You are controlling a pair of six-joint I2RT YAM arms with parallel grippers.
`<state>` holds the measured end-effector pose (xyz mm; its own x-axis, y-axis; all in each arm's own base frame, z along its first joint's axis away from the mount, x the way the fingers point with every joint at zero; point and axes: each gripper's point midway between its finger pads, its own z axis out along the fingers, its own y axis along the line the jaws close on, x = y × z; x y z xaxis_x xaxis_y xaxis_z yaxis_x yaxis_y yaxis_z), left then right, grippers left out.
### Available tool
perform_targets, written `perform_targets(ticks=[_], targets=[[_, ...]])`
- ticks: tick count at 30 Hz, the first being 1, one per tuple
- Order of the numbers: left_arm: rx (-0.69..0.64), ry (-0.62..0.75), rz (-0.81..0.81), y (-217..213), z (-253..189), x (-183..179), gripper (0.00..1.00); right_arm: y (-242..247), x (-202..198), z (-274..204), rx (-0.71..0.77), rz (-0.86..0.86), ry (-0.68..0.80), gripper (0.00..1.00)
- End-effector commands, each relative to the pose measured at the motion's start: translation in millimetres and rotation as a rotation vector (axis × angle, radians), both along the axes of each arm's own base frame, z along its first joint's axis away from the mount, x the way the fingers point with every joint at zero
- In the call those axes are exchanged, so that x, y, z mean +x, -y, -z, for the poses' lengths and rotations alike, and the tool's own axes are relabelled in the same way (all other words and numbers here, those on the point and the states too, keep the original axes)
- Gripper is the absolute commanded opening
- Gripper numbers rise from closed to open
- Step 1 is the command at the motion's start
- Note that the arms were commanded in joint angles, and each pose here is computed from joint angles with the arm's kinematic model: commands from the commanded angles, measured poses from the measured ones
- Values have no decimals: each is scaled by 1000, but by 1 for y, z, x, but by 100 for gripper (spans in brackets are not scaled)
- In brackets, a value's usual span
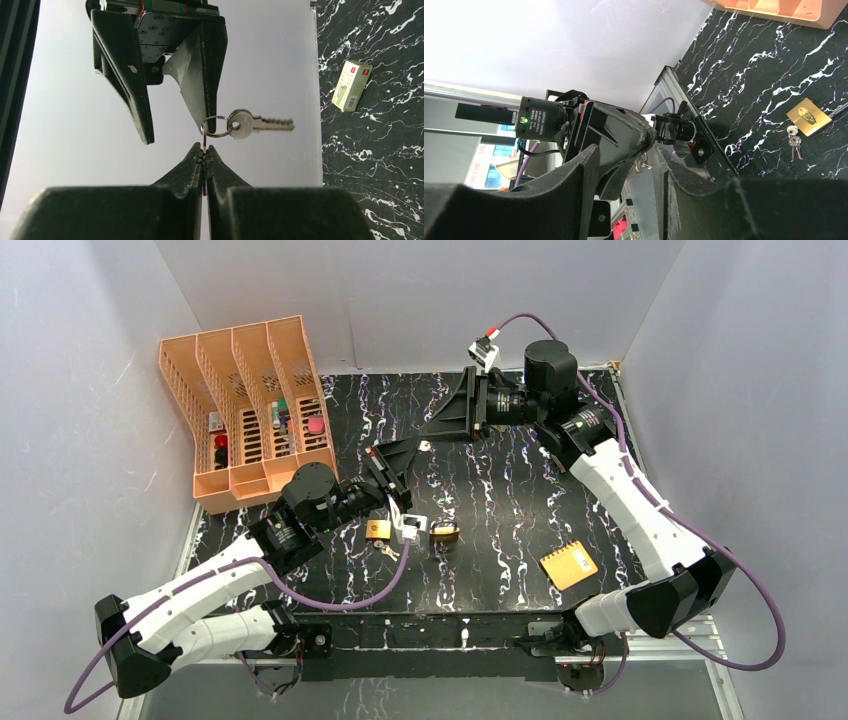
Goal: Unlock with the key
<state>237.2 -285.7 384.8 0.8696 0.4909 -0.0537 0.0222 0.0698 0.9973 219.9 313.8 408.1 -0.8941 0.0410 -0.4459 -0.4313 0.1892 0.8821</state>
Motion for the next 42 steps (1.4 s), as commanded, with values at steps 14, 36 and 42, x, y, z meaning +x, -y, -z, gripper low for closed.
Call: perform_targets(ticks=[14, 36, 42], targets=[[-91, 92, -3, -8, -41, -6, 0, 1, -11, -5, 28, -60, 31, 39], [-102, 106, 16, -4, -47, -8, 0, 0, -18, -5, 41, -121, 15, 21], [-100, 102, 27, -2, -45, -9, 0, -2, -15, -7, 51, -122, 9, 26]])
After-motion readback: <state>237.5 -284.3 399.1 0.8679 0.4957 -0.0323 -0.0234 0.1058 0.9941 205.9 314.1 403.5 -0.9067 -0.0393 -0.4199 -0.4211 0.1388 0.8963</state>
